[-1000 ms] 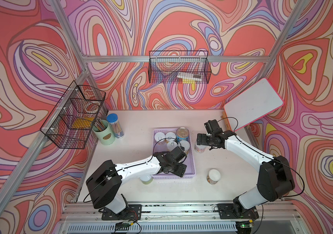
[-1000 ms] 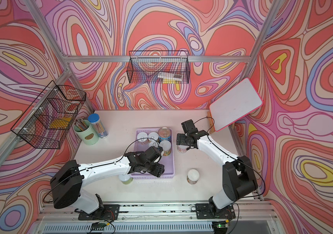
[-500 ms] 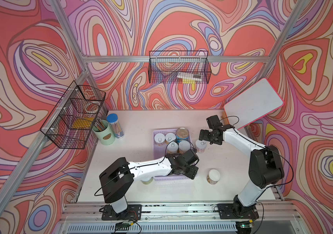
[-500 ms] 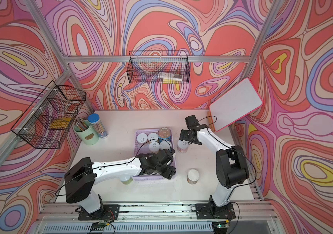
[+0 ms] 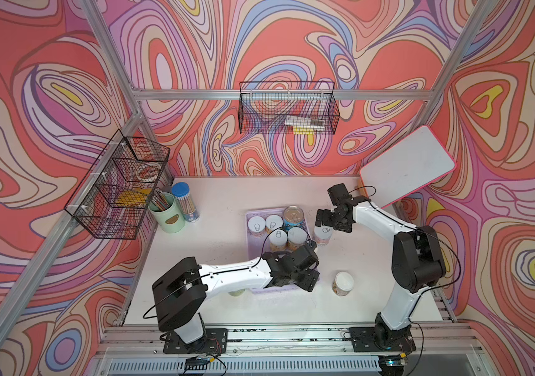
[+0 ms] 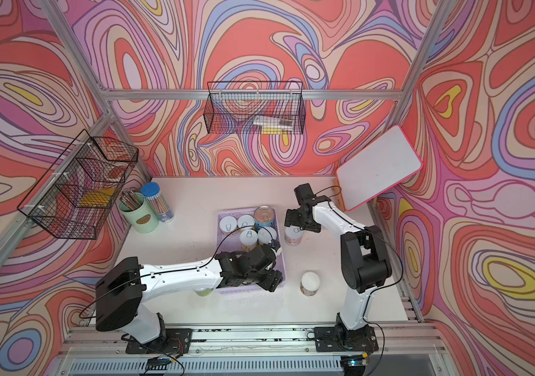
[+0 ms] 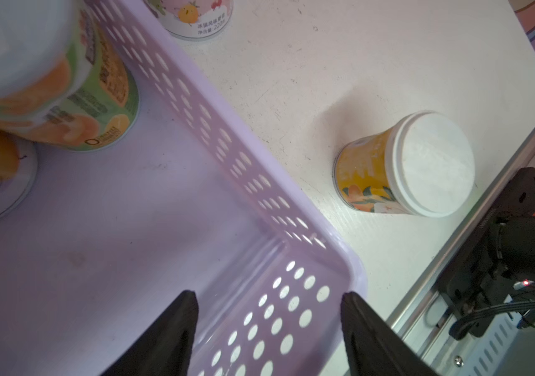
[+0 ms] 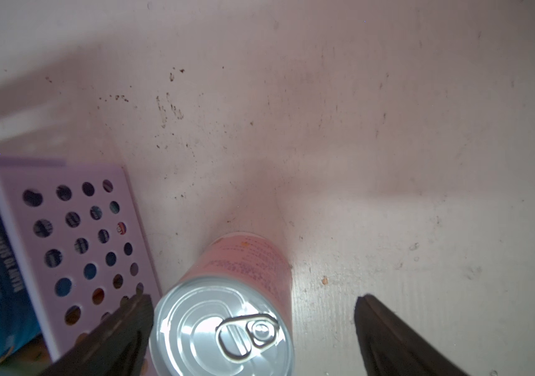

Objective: Put the canned food in the basket
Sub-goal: Pick up the canned food from the center of the board.

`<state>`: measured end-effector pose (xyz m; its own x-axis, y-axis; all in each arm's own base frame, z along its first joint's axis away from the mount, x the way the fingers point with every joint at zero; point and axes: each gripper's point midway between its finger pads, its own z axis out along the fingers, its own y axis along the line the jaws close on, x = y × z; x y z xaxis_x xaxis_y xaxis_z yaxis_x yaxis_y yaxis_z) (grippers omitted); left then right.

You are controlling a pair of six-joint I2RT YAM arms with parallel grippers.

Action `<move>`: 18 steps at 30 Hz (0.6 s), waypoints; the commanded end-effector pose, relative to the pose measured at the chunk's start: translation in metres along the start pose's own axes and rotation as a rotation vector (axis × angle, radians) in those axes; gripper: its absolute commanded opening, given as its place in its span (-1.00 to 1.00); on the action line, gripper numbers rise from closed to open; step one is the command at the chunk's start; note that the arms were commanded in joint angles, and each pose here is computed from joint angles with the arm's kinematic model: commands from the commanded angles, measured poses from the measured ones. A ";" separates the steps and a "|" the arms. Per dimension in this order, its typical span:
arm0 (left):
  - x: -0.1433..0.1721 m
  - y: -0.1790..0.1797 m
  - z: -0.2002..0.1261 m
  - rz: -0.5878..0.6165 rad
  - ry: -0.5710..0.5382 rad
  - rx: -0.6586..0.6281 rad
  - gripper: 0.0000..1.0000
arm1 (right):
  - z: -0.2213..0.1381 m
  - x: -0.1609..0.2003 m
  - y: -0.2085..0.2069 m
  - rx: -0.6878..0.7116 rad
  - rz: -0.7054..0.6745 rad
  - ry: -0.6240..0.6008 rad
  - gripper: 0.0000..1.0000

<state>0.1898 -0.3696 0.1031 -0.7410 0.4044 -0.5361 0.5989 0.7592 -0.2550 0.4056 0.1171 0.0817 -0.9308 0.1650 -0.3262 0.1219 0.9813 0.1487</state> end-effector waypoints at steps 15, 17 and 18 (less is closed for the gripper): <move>-0.045 0.052 -0.077 -0.140 -0.299 -0.016 0.56 | 0.019 0.015 0.012 0.133 -0.141 0.086 0.96; -0.050 0.059 -0.085 -0.159 -0.324 -0.007 0.57 | 0.020 0.015 0.012 0.146 -0.146 0.083 0.96; -0.053 0.061 -0.090 -0.166 -0.336 -0.004 0.57 | 0.020 0.015 0.011 0.153 -0.146 0.084 0.96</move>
<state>0.2321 -0.3023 0.1699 -0.6997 0.1502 -0.6984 0.4845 0.8182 -0.3094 0.3992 0.1361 0.0581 -0.9665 0.0363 -0.2541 0.0344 0.9993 0.0118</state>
